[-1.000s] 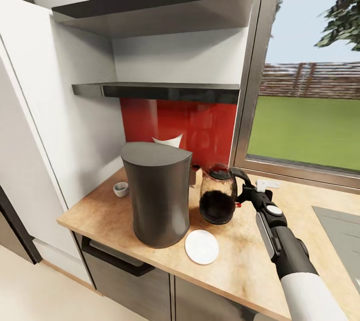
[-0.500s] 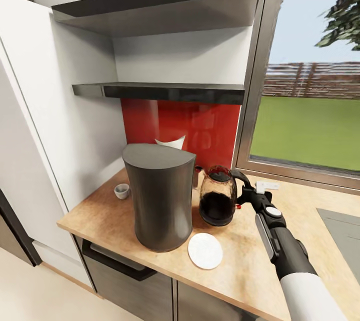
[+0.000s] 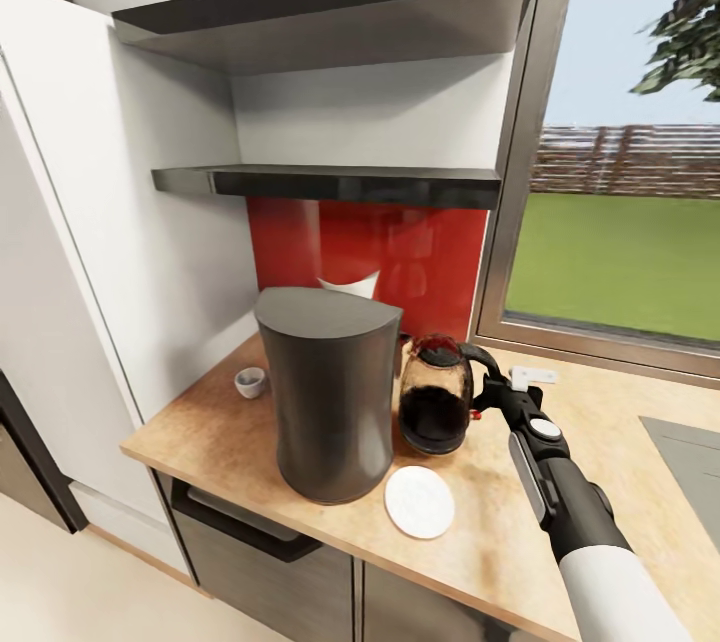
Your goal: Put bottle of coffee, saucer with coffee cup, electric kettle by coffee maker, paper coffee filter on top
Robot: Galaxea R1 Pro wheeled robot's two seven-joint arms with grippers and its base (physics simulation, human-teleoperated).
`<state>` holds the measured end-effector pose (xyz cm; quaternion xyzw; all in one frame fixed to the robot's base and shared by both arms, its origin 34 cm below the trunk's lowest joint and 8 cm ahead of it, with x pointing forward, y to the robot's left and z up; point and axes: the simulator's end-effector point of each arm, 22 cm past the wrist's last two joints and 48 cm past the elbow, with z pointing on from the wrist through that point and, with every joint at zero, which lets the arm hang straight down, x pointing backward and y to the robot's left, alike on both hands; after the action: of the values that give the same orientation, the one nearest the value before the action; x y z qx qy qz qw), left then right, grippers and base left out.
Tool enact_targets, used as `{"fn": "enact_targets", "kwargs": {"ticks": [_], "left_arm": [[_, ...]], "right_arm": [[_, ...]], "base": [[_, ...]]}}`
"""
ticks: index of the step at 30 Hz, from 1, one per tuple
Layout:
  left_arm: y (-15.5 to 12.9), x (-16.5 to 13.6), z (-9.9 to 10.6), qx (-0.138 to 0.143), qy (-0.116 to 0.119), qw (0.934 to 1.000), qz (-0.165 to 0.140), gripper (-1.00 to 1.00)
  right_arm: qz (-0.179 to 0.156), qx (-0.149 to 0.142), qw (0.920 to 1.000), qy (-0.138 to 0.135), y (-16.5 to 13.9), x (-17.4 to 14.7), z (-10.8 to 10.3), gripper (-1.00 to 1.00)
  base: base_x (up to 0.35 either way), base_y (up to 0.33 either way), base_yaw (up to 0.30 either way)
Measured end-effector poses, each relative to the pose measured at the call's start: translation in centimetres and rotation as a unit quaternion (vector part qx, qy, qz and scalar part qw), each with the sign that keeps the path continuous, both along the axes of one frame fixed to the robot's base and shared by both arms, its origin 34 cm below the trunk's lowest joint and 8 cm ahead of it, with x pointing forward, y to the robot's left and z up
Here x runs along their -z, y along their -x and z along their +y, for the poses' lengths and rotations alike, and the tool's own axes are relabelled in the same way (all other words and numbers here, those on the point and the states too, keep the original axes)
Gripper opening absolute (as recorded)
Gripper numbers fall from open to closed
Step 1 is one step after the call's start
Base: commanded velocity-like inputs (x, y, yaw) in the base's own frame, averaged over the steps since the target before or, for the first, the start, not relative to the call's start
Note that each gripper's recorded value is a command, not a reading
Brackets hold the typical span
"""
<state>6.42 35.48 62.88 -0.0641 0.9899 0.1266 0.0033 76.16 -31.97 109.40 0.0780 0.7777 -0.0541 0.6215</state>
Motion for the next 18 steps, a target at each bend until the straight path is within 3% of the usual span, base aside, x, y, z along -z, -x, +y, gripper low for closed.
{"fn": "enact_targets", "kwargs": {"ticks": [1, 2, 18], "left_arm": [[0.0, 0.0, 0.0, 0.0, 0.0, 1.0, 0.0, 1.0], [0.0, 0.0, 0.01, 0.0, 0.0, 1.0, 0.0, 1.0], [0.0, 0.0, 0.02, 0.0, 0.0, 1.0, 0.0, 1.0]], "right_arm": [[0.0, 0.0, 1.0, 0.0, 0.0, 0.01, 0.0, -1.0], [0.0, 0.0, 1.0, 0.0, 0.0, 0.03, 0.0, 1.0], [0.001, 0.0, 1.0, 0.001, 0.02, 0.09, -0.02, 1.0]], "base": [[0.0, 0.022, 0.0], [0.0, 0.011, 0.0], [0.0, 0.001, 0.0]]}}
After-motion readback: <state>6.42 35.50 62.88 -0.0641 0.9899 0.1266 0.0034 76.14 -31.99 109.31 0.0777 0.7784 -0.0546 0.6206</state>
